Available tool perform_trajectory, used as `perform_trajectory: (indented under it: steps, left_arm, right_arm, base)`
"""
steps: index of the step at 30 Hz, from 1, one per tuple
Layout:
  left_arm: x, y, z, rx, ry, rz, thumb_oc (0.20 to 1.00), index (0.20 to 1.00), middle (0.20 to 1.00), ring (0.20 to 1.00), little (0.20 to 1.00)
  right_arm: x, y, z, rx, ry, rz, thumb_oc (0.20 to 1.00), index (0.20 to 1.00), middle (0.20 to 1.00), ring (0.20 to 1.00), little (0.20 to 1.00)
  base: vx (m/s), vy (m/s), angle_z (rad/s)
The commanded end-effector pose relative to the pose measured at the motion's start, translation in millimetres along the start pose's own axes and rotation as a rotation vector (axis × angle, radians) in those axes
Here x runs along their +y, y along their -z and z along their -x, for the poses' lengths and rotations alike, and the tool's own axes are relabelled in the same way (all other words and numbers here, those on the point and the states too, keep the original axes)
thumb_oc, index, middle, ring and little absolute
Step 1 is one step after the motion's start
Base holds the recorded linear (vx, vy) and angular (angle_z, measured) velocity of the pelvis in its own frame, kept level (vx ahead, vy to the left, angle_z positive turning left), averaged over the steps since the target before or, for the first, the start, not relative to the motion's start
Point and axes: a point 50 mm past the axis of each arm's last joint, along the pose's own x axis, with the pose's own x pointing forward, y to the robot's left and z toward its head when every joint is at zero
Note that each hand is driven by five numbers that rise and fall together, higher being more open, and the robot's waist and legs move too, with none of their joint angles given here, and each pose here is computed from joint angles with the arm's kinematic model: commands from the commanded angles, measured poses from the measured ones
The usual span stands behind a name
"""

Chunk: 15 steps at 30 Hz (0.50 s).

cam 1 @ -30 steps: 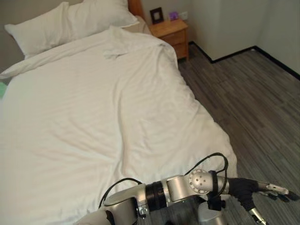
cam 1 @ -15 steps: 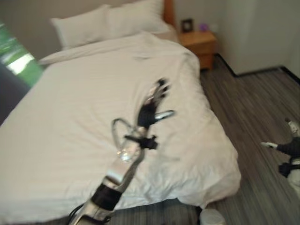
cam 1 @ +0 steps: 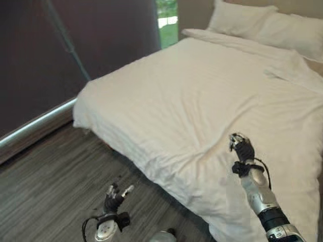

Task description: Making the bed.

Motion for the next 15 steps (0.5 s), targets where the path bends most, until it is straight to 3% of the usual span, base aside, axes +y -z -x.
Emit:
perform_trajectory:
  steps: [1, 5, 7, 10, 12, 13, 14, 15]
  left_arm:
    - [2.5, -29.1, -11.0, -0.104, 0.017, -0.011, 1.0, 1.0, 1.0, 1.0, 1.0]
    - [-9.3, -20.7, -8.6, -0.075, 0.074, -0.033, 1.0, 1.0, 1.0, 1.0, 1.0]
    - [-19.1, -22.6, -7.0, -0.088, 0.117, -0.041, 1.0, 1.0, 1.0, 1.0, 1.0]
    - [-41.7, -30.0, -2.3, -0.128, 0.248, -0.114, 1.0, 1.0, 1.0, 1.0, 1.0]
    - [-44.5, -32.6, -1.8, -0.138, 0.27, -0.131, 1.0, 1.0, 1.0, 1.0, 1.0]
    - [-55.2, -42.7, -1.6, -0.177, 0.335, -0.178, 1.0, 1.0, 1.0, 1.0, 1.0]
    - [-55.8, -42.7, -1.5, -0.177, 0.337, -0.178, 1.0, 1.0, 1.0, 1.0, 1.0]
    - [-64.5, -52.3, -0.9, -0.214, 0.385, -0.214, 1.0, 1.0, 1.0, 1.0, 1.0]
  right_arm:
    - [16.8, -18.9, -15.0, -0.059, -0.037, -0.045, 0.2, 0.2, 0.2, 0.2, 0.2]
    - [-12.3, -0.1, -10.5, 0.011, 0.108, -0.062, 0.2, 0.2, 0.2, 0.2, 0.2]
    - [-50.7, 16.3, 4.0, 0.079, 0.24, -0.023, 0.2, 0.2, 0.2, 0.2, 0.2]
    - [-137.2, 42.9, 55.9, 0.218, 0.561, -0.025, 0.2, 0.2, 0.2, 0.2, 0.2]
    - [-156.4, 41.4, 68.8, 0.228, 0.63, -0.029, 0.2, 0.2, 0.2, 0.2, 0.2]
    - [-194.7, 38.1, 101.5, 0.247, 0.78, -0.034, 0.2, 0.2, 0.2, 0.2, 0.2]
    - [-195.1, 37.6, 101.5, 0.245, 0.78, -0.034, 0.2, 0.2, 0.2, 0.2, 0.2]
    - [-226.1, 24.3, 129.5, 0.224, 0.903, -0.024, 0.2, 0.2, 0.2, 0.2, 0.2]
  base:
    - [0.05, 0.088, 0.57]
    - [0.04, 0.078, 0.28]
    - [0.04, 0.098, 0.15]
    - [0.08, 0.141, 0.01]
    - [0.05, 0.113, -0.27]
    - [0.0, 0.088, -0.44]
    - [0.01, 0.166, -0.67]
    - [-0.02, 0.101, -0.62]
